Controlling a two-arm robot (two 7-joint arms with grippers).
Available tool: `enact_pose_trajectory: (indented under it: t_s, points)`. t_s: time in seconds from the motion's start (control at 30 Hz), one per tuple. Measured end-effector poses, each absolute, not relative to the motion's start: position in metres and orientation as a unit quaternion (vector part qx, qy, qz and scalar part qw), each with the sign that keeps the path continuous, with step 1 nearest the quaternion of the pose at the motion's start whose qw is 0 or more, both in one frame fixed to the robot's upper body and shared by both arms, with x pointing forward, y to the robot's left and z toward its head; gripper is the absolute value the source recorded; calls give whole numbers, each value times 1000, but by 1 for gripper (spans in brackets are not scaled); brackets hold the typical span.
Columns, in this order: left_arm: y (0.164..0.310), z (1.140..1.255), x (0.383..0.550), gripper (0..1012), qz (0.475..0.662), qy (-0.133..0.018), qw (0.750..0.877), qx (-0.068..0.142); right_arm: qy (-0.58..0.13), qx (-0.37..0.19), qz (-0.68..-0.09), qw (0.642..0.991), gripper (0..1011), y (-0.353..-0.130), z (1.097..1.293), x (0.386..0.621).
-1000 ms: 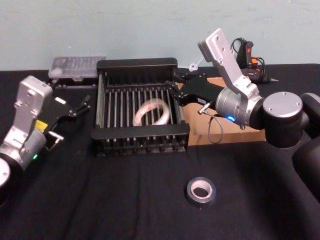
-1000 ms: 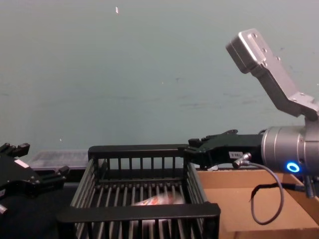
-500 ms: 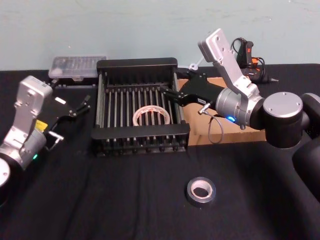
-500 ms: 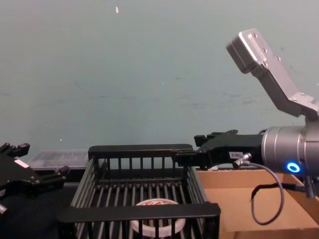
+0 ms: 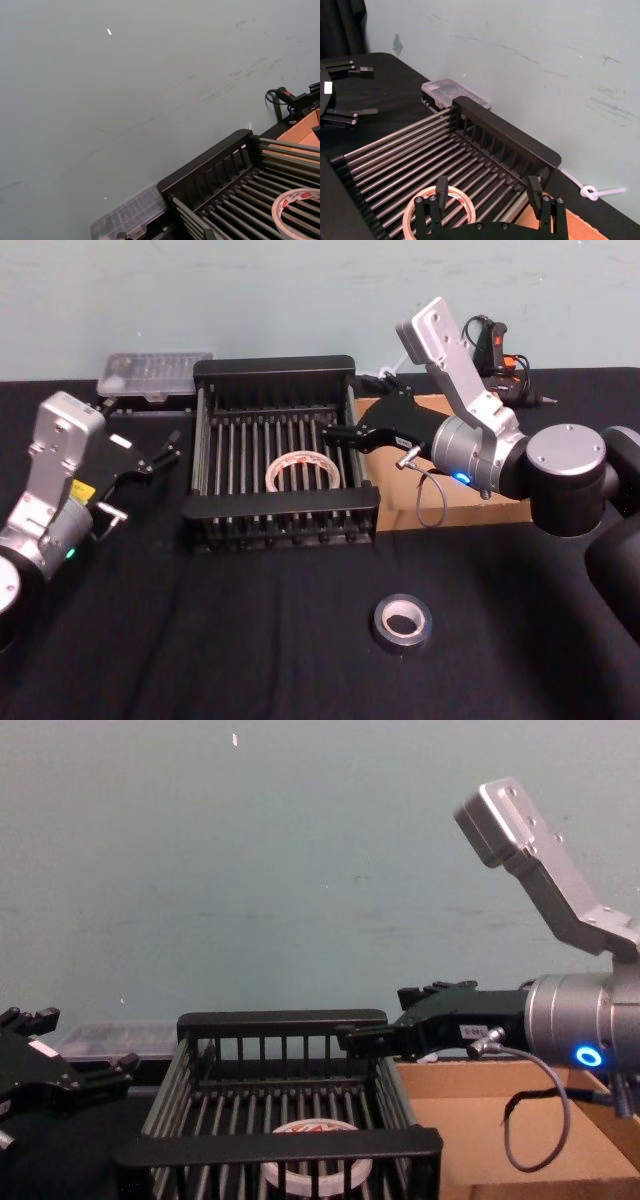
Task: Pick up the white tape and place it into the black box , Pick up the silver tape and place it into the brown box.
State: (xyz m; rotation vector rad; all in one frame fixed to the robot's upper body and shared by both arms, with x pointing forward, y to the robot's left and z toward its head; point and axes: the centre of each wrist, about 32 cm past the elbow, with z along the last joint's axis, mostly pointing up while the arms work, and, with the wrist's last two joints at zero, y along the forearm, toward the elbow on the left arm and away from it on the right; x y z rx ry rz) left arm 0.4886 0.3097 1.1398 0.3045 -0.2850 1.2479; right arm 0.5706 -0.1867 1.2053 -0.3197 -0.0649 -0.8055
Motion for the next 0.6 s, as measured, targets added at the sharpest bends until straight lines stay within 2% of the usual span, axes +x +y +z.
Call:
enact_pose_trajectory:
  t_s: [0.33, 0.6]
  points:
    - [310, 1140, 489, 1001, 580, -132, 791, 141, -35, -149, -400, 904, 1002, -193, 1210, 564]
    - [310, 1140, 489, 1001, 580, -132, 791, 141, -28, -142, -415, 898, 1002, -213, 1221, 544]
